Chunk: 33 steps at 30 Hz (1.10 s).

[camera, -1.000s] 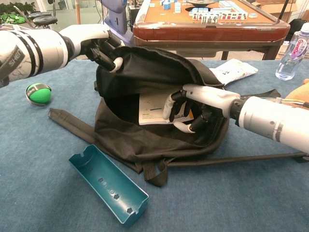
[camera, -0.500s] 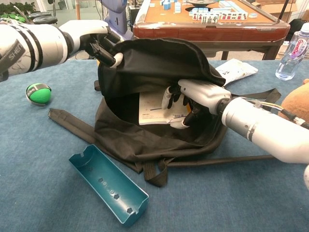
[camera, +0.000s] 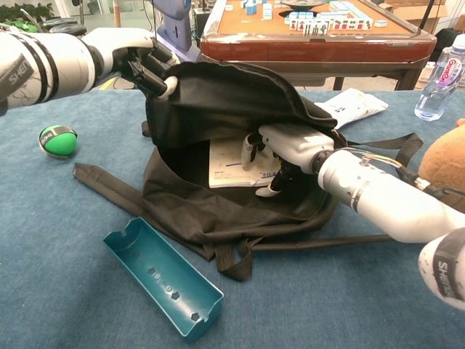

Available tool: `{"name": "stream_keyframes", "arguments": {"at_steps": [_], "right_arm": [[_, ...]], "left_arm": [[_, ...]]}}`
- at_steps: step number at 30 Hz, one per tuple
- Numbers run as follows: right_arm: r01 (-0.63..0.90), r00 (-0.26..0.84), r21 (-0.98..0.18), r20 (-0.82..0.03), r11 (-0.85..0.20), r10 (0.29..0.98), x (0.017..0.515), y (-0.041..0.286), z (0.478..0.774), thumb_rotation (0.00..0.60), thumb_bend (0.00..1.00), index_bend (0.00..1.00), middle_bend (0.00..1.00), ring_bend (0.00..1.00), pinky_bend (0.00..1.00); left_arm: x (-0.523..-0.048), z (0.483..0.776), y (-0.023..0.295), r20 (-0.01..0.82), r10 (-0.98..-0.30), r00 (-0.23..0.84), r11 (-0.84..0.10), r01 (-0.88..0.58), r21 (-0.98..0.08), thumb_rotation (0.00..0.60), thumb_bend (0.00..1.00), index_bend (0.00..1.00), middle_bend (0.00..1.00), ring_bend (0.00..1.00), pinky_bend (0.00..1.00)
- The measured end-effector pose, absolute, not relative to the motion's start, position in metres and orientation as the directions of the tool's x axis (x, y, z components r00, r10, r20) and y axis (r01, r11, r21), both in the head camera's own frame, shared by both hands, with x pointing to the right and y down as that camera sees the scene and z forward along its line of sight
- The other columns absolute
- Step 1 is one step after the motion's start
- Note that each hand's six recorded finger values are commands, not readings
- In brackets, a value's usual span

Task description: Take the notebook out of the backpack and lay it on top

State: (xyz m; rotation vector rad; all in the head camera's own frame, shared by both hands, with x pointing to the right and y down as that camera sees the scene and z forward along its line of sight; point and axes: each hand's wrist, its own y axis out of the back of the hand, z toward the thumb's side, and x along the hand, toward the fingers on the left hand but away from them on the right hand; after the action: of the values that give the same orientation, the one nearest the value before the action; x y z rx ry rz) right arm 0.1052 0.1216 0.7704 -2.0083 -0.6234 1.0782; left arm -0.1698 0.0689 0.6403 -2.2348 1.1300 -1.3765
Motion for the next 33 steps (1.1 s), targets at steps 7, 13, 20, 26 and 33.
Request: {"name": "stream_keyframes", "arguments": {"at_steps": [7,13,20,26,33], "right_arm": [[0.079,0.520,-0.805,-0.470,-0.589,0.713,0.100,0.118,0.776,0.600,0.12,0.40,0.34,0.23,0.33],[0.085,0.518,-0.815,-0.456,-0.574,0.724,0.098,0.116,0.780,0.600,0.12,0.40,0.34,0.23,0.33],[0.064,0.515,-0.829,-0.450,-0.556,0.730,0.096,0.113,0.784,0.600,0.13,0.40,0.34,0.23,0.33],[0.053,0.522,-0.840,-0.437,-0.540,0.732,0.092,0.110,0.786,0.600,0.19,0.40,0.34,0.23,0.33],[0.051,0.541,-0.860,-0.403,-0.507,0.738,0.085,0.108,0.783,0.600,0.27,0.40,0.35,0.23,0.33]], "left_arm": [[-0.170,0.639,0.072,0.626,-0.740,0.247,-0.657,-0.467,-0.592,0.600,0.62,0.58,0.58,0.50,0.37],[-0.169,0.638,0.073,0.624,-0.740,0.253,-0.659,-0.462,-0.593,0.600,0.62,0.58,0.58,0.50,0.37],[-0.167,0.638,0.075,0.625,-0.736,0.258,-0.664,-0.453,-0.595,0.600,0.62,0.58,0.58,0.50,0.37],[-0.168,0.639,0.074,0.625,-0.738,0.252,-0.661,-0.452,-0.599,0.600,0.62,0.58,0.57,0.50,0.37],[-0.170,0.641,0.074,0.630,-0.735,0.249,-0.664,-0.449,-0.598,0.600,0.62,0.58,0.57,0.50,0.37]]}}
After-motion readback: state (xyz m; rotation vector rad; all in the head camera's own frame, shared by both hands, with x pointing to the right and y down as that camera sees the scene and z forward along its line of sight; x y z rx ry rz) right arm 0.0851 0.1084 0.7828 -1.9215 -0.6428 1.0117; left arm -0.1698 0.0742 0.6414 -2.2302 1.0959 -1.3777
